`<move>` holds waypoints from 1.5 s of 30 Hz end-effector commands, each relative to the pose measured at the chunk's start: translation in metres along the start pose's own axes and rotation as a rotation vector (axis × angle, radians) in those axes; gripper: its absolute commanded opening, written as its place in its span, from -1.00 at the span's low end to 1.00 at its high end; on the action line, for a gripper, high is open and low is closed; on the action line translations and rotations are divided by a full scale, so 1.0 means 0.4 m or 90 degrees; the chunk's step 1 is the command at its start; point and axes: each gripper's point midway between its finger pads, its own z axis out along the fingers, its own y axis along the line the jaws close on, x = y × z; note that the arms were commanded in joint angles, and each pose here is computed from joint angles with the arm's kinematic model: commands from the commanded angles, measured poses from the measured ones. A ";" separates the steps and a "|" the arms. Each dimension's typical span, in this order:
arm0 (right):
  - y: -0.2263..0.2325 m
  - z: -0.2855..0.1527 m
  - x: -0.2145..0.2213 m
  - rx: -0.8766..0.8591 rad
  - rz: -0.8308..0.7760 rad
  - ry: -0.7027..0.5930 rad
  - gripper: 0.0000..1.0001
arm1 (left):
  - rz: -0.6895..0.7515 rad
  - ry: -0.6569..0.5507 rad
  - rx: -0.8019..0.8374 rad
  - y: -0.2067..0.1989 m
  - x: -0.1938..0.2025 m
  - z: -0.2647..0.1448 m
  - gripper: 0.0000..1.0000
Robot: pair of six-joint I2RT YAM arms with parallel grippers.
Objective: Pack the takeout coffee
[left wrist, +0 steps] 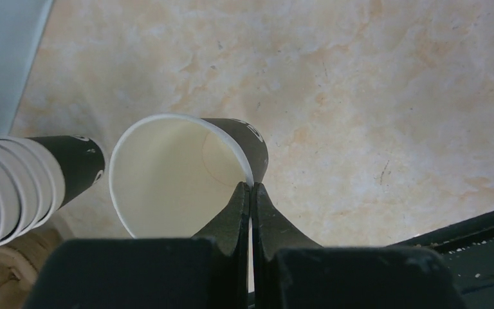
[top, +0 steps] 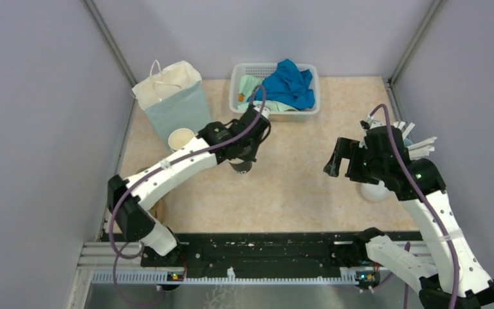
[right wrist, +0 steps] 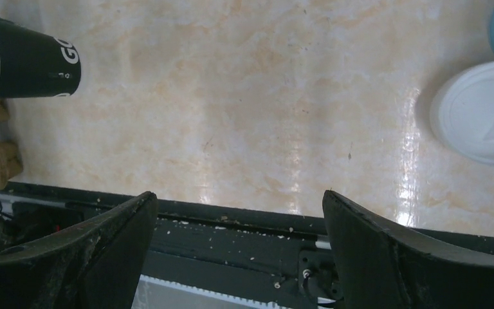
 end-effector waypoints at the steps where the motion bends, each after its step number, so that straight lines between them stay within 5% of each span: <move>1: -0.059 0.040 0.010 0.088 0.040 0.006 0.97 | 0.008 -0.021 -0.035 -0.049 0.010 0.103 -1.00; 13: -0.187 0.097 0.008 0.265 0.053 -0.026 0.90 | 0.031 -0.010 -0.049 -0.150 0.106 0.223 -1.00; 22: -0.250 0.207 0.040 0.303 0.074 0.019 0.31 | 0.045 -0.029 -0.021 -0.166 0.091 0.196 -0.07; 27: -0.329 0.238 0.048 0.421 0.064 0.038 0.21 | 0.042 -0.072 0.039 -0.176 0.030 0.102 0.24; 37: -0.426 0.285 0.045 0.518 0.112 0.043 -0.04 | -0.012 -0.209 0.133 -0.175 -0.095 -0.075 0.47; 45: -0.472 0.304 0.052 0.543 0.152 0.031 -0.28 | -0.005 -0.240 0.124 -0.150 -0.119 -0.106 0.53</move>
